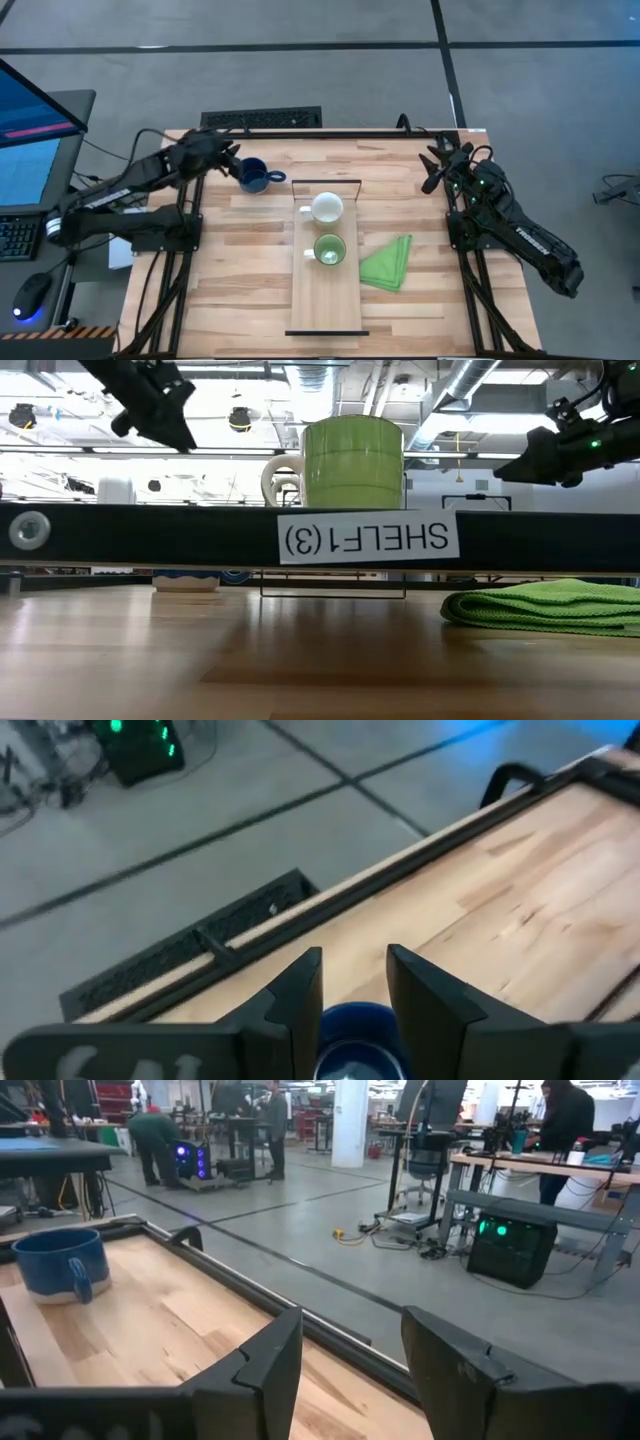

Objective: Stack small to large cups/mugs on shelf
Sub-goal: Put the blue mug on the shelf

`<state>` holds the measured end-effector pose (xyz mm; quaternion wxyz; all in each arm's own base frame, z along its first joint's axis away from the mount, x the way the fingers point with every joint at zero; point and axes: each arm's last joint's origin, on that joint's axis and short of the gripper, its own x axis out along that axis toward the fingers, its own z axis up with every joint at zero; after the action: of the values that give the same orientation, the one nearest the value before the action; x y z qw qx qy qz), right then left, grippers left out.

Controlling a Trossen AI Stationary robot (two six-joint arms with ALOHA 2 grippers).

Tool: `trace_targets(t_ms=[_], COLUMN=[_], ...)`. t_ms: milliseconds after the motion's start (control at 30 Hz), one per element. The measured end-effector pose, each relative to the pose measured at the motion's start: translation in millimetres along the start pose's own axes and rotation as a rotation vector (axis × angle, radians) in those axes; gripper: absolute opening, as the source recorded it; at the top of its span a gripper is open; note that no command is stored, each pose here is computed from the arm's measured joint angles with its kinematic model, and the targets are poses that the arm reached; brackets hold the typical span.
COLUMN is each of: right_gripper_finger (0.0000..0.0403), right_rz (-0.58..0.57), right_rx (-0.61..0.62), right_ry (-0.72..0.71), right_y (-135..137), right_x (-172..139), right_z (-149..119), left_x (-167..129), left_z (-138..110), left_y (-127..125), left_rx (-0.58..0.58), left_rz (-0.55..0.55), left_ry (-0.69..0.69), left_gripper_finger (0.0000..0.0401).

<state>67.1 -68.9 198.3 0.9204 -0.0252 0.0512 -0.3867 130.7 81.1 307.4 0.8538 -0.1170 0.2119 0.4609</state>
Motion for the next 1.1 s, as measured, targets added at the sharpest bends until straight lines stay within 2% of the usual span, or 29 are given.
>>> trace_targets(t_ms=[133, 267, 400, 533, 800, 900, 1100], right_gripper_finger=[0.0195, 0.0196, 0.0194, 0.0194, 0.0194, 0.0194, 0.0196], right_rz=[0.001, 0.001, 0.001, 0.001, 0.006, 0.006, 0.007], right_rx=[0.000, 0.000, 0.000, 0.000, 0.000, 0.000, -0.001], right_ry=[0.006, 0.006, 0.009, 0.017, 0.065, 0.074, 0.077], right_y=[0.1, 0.1, 0.1, 0.1, 0.5, 0.6, 0.6], right_x=[0.0, 0.0, 0.0, 0.0, -0.2, -0.3, -0.3], right_z=[-0.6, -0.6, -0.9, -1.6, -6.3, -7.1, -7.4], left_x=[21.7, 43.9, 63.6, 79.0, 95.4, 100.1, 104.6], left_z=[1.5, -0.2, -3.8, -3.5, -10.4, -14.6, -17.8], left_y=[-2.4, 0.4, 4.0, 6.3, 17.2, 18.9, 18.1], left_rx=[0.009, 0.022, -0.027, -0.090, -0.115, -0.089, -0.067], left_rz=[0.061, 0.121, 0.091, 0.069, 0.128, 0.130, 0.129], left_ry=[0.084, 0.216, 0.352, 0.425, 0.576, 0.624, 0.651], left_gripper_finger=[0.0124, 0.0163, 0.0208, 0.0236, 0.0250, 0.0250, 0.0250])
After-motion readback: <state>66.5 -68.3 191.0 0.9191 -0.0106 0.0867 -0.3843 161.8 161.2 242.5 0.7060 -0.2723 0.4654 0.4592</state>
